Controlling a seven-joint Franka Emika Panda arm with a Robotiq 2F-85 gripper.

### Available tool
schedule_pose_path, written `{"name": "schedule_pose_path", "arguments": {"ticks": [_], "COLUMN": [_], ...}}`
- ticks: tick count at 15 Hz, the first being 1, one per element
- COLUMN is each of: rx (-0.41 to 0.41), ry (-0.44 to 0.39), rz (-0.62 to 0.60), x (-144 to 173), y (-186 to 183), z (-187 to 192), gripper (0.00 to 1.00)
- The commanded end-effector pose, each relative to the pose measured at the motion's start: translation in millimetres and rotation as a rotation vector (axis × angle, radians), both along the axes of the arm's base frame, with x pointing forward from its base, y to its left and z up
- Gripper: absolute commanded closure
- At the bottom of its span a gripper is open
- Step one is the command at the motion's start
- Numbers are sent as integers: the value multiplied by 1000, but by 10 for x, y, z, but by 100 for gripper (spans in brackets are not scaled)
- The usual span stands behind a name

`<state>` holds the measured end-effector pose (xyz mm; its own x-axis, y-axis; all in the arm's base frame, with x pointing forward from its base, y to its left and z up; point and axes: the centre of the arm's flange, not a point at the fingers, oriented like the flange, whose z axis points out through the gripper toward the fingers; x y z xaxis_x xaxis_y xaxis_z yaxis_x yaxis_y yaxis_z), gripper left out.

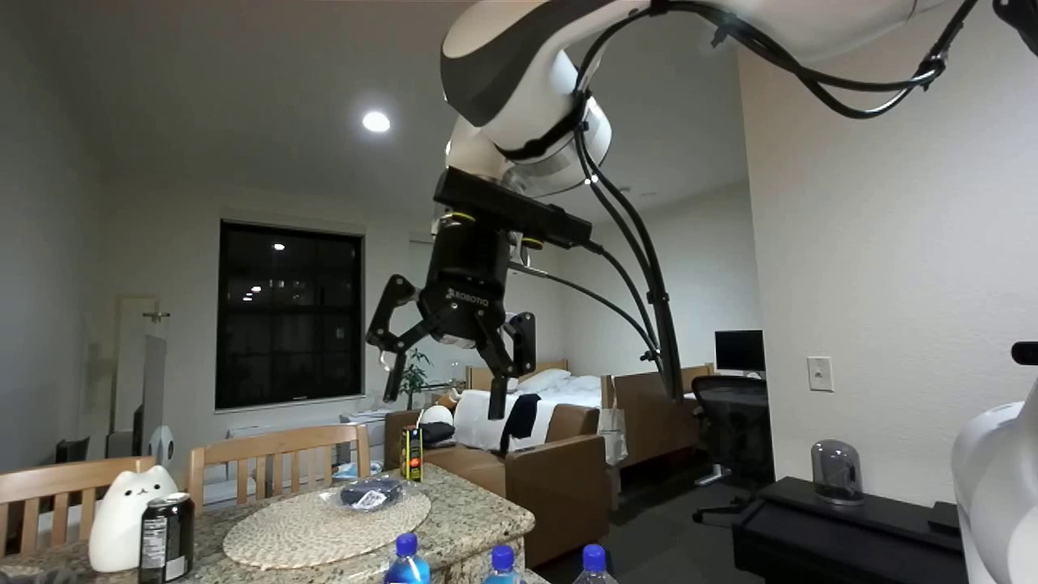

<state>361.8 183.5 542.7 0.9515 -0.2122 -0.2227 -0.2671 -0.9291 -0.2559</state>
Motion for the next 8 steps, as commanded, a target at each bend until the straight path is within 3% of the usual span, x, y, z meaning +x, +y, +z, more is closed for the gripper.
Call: {"name": "schedule_pose_path", "arguments": {"ticks": [1,8], "rx": [-33,-188], "ry": [-18,-138], "rz": [17,138], "x": [39,336], "y": [-31,-323], "z": [20,-60], "gripper": [0,0]}}
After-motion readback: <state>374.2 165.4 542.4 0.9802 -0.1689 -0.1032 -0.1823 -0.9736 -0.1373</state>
